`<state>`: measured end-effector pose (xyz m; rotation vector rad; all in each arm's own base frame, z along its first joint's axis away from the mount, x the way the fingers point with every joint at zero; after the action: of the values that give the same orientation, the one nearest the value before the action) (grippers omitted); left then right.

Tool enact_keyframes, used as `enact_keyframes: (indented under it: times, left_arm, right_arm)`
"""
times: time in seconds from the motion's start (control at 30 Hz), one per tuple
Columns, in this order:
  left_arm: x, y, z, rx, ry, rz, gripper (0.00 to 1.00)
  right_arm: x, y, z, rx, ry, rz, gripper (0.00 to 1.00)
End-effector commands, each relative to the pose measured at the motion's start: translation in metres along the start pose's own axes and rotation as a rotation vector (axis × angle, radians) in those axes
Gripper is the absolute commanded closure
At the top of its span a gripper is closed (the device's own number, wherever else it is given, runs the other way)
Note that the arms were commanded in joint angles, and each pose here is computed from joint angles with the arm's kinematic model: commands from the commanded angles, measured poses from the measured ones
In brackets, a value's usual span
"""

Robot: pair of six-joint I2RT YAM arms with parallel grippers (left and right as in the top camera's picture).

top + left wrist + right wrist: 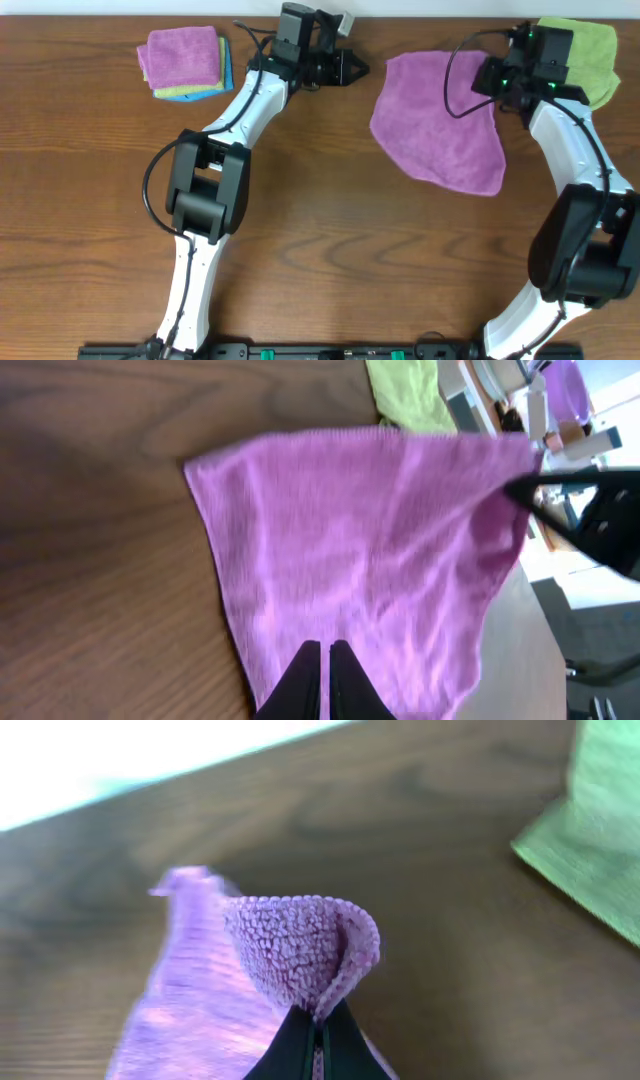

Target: Fold the cloth

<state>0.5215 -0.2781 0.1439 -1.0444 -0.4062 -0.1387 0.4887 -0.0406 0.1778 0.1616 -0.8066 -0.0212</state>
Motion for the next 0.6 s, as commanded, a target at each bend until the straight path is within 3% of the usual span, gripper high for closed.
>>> enact_keyframes:
  times: [0.0,0.03,0.07,0.1,0.13,0.17,0.4,0.53,0.57]
  left_arm:
    - [-0.004,-0.010,-0.004,-0.003,0.016,-0.067,0.94]
    - [-0.005,-0.011,-0.005,-0.004,0.020,-0.069,0.94]
    - [-0.006,-0.012,-0.006,-0.005,0.022,-0.070,0.94]
    - [-0.007,-0.013,-0.007,-0.006,0.024,-0.071,0.94]
    - [-0.007,-0.013,-0.007,-0.009,0.026,-0.072,0.94]
    - [-0.007,-0.013,-0.007,-0.009,0.027,-0.071,0.94]
    - [-0.012,-0.010,-0.007,0.009,0.049,-0.073,0.94]
    - [-0.014,-0.009,-0.007,0.013,0.056,-0.066,0.94]
    - [-0.014,-0.010,-0.008,0.012,0.056,-0.068,0.95]
  right_arm:
    - [0.018,0.020,0.012,0.130,-0.061,0.015,0.98]
    - [0.018,0.019,0.012,0.125,-0.059,0.013,0.95]
    - [0.017,0.018,0.011,0.112,-0.056,0.000,0.82]
    - [0.017,0.016,0.012,0.102,-0.053,-0.007,0.47]
    - [0.017,0.015,0.011,0.092,-0.051,-0.008,0.20]
    - [0.016,0.015,0.011,0.084,-0.050,-0.009,0.01]
    - [0.015,0.034,0.014,0.236,-0.034,-0.041,0.01]
    - [-0.001,0.043,0.018,0.261,0.058,-0.064,0.15]
    - [-0.006,0.045,0.019,0.263,0.087,-0.060,0.23]
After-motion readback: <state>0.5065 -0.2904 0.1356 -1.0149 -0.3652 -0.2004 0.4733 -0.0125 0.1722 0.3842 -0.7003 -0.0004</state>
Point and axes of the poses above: each gripper's point midway between its finger pads, its own z axis back along the fingers, its own y axis along the line the jaws close on, x = y × z, the point moved 6 cm from there along z, back along the fingers, and after that the axes turned 13 degrees about z, right-handed, at the moved point
